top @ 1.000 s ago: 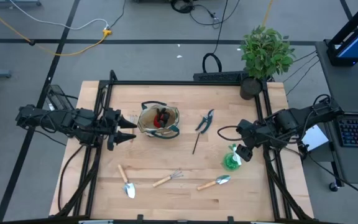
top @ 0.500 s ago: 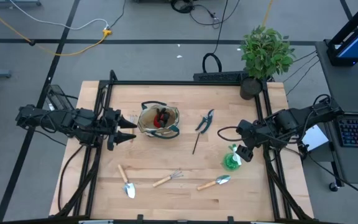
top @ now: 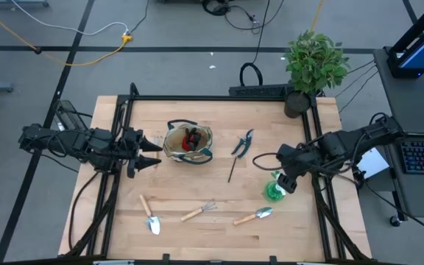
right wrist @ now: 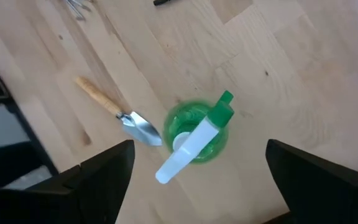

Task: Pick & Place Garden tools in Gardening bag
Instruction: Put the green spray bottle into the gardening bag

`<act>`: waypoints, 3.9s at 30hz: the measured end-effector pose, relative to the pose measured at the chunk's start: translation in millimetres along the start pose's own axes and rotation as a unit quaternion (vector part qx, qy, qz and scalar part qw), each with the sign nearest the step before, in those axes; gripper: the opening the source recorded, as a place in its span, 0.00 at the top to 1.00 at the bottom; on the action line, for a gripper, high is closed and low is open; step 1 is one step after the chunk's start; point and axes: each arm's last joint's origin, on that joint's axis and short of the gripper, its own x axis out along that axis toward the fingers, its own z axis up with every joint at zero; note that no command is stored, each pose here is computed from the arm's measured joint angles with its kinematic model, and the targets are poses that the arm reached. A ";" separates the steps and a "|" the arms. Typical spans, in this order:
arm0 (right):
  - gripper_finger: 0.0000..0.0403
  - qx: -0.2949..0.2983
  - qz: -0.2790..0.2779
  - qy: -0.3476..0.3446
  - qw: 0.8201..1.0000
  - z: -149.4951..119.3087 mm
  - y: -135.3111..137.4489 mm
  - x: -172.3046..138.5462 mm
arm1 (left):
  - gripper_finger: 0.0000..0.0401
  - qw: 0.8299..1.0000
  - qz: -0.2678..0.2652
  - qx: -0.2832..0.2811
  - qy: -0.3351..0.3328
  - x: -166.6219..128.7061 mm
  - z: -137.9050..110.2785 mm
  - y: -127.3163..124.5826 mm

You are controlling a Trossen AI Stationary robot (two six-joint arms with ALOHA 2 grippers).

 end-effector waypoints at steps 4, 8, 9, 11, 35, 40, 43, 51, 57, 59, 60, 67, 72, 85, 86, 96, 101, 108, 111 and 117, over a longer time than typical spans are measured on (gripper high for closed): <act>0.11 -0.026 -0.027 0.020 0.999 3.6 6.4 13.0 | 0.34 1.000 0.002 0.000 -0.001 0.0 0.0 0.1; 0.11 -0.033 -0.067 0.049 0.996 3.8 7.5 23.1 | 0.34 1.000 0.002 -0.001 -0.001 0.0 0.1 0.1; 0.11 -0.033 -0.077 0.056 0.995 3.6 7.3 25.1 | 0.34 1.000 0.001 0.000 -0.001 0.0 0.0 0.1; 0.11 -0.034 -0.093 0.067 0.993 3.5 7.4 28.6 | 0.34 1.000 0.002 0.000 -0.001 0.0 0.1 0.1; 0.19 0.021 -0.122 0.083 0.989 -2.9 0.0 69.8 | 0.34 1.000 -0.002 0.004 0.001 0.0 -0.1 -0.1; 0.33 0.021 -0.122 0.083 0.989 -3.2 -0.4 70.9 | 0.34 1.000 -0.003 0.004 0.001 0.0 -0.1 -0.2; 0.43 0.021 -0.119 0.081 0.989 -2.9 0.1 71.1 | 0.34 1.000 -0.002 0.004 0.001 0.0 -0.1 -0.1; 0.72 0.018 -0.120 0.082 0.989 -3.0 -0.1 71.0 | 0.34 1.000 -0.002 0.005 0.001 0.0 -0.1 -0.1; 0.89 -0.007 -0.117 0.084 0.990 -2.9 0.0 70.9 | 0.34 1.000 -0.002 0.005 0.001 0.0 -0.1 -0.2; 0.89 -0.013 -0.116 0.085 0.989 -2.9 -0.1 70.9 | 0.34 1.000 -0.002 0.005 0.001 0.0 -0.1 -0.1; 0.89 -0.016 -0.116 0.086 0.989 -2.7 -0.3 70.8 | 0.34 1.000 -0.002 0.005 0.001 0.0 -0.1 -0.2; 0.87 -0.003 -0.101 0.085 0.991 5.1 -8.7 64.1 | 0.34 1.000 -0.002 0.004 0.001 0.0 0.0 -0.1; 0.88 -0.012 -0.065 0.055 0.996 22.1 -8.5 43.3 | 0.34 1.000 -0.002 0.006 0.001 0.0 -0.1 -0.1; 0.88 -0.077 0.117 -0.209 0.968 90.5 13.6 -41.1 | 0.34 1.000 0.002 0.019 -0.001 0.0 0.1 0.2; 0.88 -0.083 0.130 -0.237 0.959 96.5 14.8 -44.9 | 0.34 1.000 0.002 0.020 -0.001 0.0 0.1 0.1; 0.88 -0.115 0.164 -0.388 0.899 152.2 13.9 -46.9 | 0.34 1.000 0.002 0.020 -0.001 -0.1 0.1 0.1; 0.88 -0.124 0.136 -0.382 0.906 176.2 8.0 -23.0 | 0.34 1.000 0.002 0.020 -0.001 -0.1 0.2 0.1; 0.88 -0.129 0.092 -0.373 0.914 201.8 -6.2 -1.5 | 0.34 1.000 0.002 0.016 -0.001 -0.1 0.2 0.1; 0.88 -0.157 0.080 -0.380 0.908 209.8 -4.3 -2.2 | 0.34 1.000 0.002 0.016 -0.001 -0.1 0.2 0.0; 0.88 -0.218 0.066 -0.396 0.889 223.3 9.6 -4.0 | 0.34 1.000 0.001 0.018 -0.002 -0.1 0.4 0.0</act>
